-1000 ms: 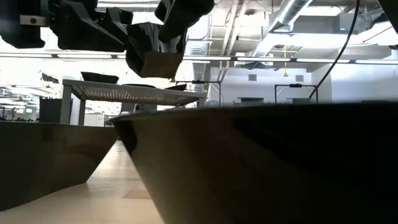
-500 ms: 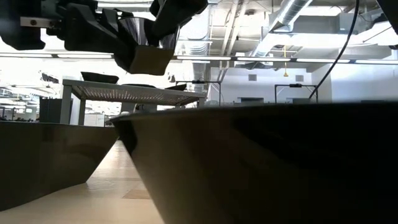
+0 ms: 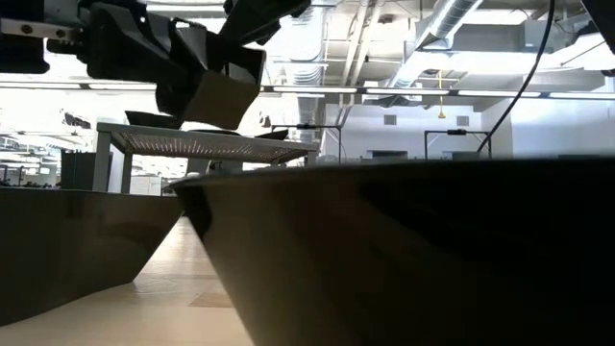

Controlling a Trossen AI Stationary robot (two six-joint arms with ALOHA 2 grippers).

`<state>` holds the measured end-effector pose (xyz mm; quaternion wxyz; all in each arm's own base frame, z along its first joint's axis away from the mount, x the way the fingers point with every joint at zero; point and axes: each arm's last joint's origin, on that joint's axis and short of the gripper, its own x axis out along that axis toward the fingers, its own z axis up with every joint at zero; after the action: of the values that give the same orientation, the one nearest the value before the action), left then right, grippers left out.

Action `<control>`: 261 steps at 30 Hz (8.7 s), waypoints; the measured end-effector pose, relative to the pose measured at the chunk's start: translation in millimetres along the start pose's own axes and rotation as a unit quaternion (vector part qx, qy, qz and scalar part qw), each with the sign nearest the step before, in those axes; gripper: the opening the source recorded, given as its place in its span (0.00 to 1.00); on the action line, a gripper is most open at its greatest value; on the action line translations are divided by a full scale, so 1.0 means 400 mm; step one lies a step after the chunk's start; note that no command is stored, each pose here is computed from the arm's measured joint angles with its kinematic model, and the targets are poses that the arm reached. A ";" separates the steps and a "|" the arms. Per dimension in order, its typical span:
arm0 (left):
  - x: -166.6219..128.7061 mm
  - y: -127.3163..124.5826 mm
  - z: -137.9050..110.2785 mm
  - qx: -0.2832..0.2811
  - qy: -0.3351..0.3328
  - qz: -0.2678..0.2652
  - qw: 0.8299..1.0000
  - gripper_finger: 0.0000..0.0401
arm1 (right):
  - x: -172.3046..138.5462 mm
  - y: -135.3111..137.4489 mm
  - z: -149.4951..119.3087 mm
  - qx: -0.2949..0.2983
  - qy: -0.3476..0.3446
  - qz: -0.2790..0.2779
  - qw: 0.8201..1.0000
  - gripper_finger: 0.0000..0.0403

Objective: Pick & Place Mini shaped plates
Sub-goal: Stack the black distorted square plate on top of the black distorted square plate on the shelf

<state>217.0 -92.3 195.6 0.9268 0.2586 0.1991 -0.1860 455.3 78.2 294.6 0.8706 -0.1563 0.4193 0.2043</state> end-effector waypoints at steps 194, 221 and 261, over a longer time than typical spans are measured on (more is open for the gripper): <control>-0.546 0.295 0.021 -0.410 0.230 0.354 0.808 0.02 | 0.032 0.092 -0.430 0.349 -0.130 -0.237 0.897 0.27; -0.553 0.412 -0.090 -0.452 0.305 0.286 0.788 0.02 | 0.033 0.101 -0.427 0.346 -0.131 -0.232 0.899 0.27; -0.560 0.356 -0.011 -0.401 0.194 0.238 0.863 0.24 | 0.035 0.113 -0.423 0.361 -0.136 -0.224 0.895 0.27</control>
<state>89.2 77.9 354.2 0.9090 -0.0652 0.3649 0.1905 328.5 45.5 177.5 0.9385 0.1076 0.2957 -0.1423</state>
